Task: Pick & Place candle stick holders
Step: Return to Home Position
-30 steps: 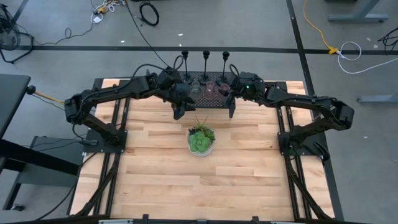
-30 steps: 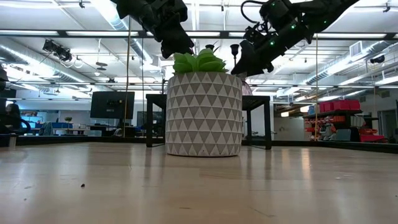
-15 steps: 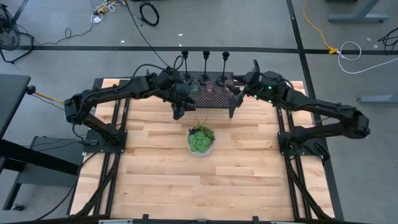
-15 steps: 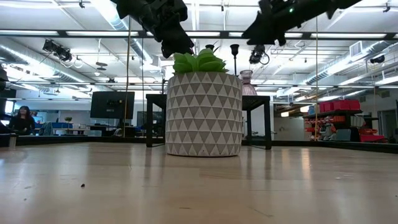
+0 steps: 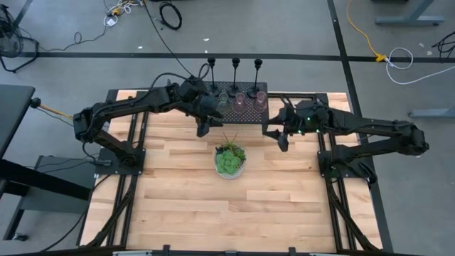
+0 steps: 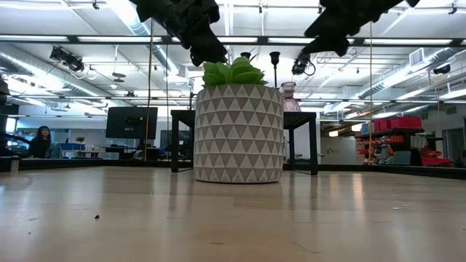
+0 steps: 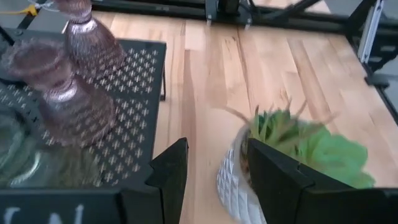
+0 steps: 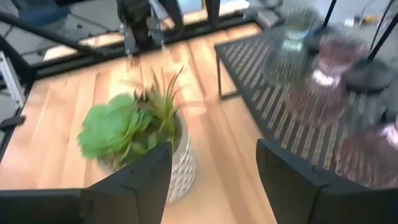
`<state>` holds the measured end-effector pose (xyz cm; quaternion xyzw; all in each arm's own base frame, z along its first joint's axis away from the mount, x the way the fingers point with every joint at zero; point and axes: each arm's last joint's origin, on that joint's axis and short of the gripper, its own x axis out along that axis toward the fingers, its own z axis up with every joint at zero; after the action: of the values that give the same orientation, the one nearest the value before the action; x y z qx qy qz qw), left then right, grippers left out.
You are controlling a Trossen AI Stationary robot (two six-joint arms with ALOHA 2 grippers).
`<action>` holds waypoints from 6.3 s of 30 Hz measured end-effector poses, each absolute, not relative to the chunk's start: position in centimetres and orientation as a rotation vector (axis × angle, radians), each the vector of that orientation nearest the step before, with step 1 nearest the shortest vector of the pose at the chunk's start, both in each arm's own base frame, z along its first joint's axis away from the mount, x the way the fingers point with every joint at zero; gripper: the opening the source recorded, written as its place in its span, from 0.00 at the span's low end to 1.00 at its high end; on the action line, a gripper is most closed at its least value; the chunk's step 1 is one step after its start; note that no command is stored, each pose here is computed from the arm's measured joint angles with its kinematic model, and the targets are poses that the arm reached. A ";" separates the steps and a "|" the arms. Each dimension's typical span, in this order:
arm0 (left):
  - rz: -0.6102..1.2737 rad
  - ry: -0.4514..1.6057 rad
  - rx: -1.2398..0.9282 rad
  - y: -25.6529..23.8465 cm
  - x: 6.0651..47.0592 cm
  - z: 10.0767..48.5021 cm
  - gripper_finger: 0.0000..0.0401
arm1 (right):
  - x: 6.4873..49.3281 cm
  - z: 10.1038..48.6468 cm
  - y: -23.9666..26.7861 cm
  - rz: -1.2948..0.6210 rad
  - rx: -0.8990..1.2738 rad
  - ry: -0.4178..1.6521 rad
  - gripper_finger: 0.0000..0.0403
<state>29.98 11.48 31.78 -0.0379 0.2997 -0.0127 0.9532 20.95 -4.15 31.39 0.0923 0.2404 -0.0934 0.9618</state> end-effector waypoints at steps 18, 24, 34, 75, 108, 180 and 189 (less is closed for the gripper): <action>0.067 0.370 -0.030 7.4 19.3 30.8 0.42 | 17.4 27.6 1.6 -0.259 0.191 0.394 0.57; 0.107 0.284 -0.035 5.0 14.0 27.3 0.42 | 16.4 26.0 2.1 -0.242 0.162 0.253 0.57; 0.064 0.130 -0.087 2.4 8.9 21.5 0.42 | 15.9 22.4 2.6 -0.200 0.177 0.123 0.57; 0.205 0.091 -0.197 2.6 8.8 17.3 0.42 | 14.2 16.4 2.2 -0.182 0.153 0.125 0.57; -0.201 0.078 -0.173 -1.1 9.2 17.5 0.42 | 8.6 20.7 0.9 -0.128 0.332 -0.429 0.57; -0.301 0.087 -0.169 -2.0 9.1 17.5 0.42 | 9.5 17.5 0.8 -0.248 0.097 -0.085 0.57; -0.301 0.087 -0.169 -2.0 9.1 17.5 0.42 | 9.5 17.5 0.8 -0.248 0.097 -0.085 0.57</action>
<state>9.10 -1.98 17.46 -0.0840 0.0433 -0.1499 0.9842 9.48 0.84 17.52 0.0485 -0.0421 -0.1235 0.9903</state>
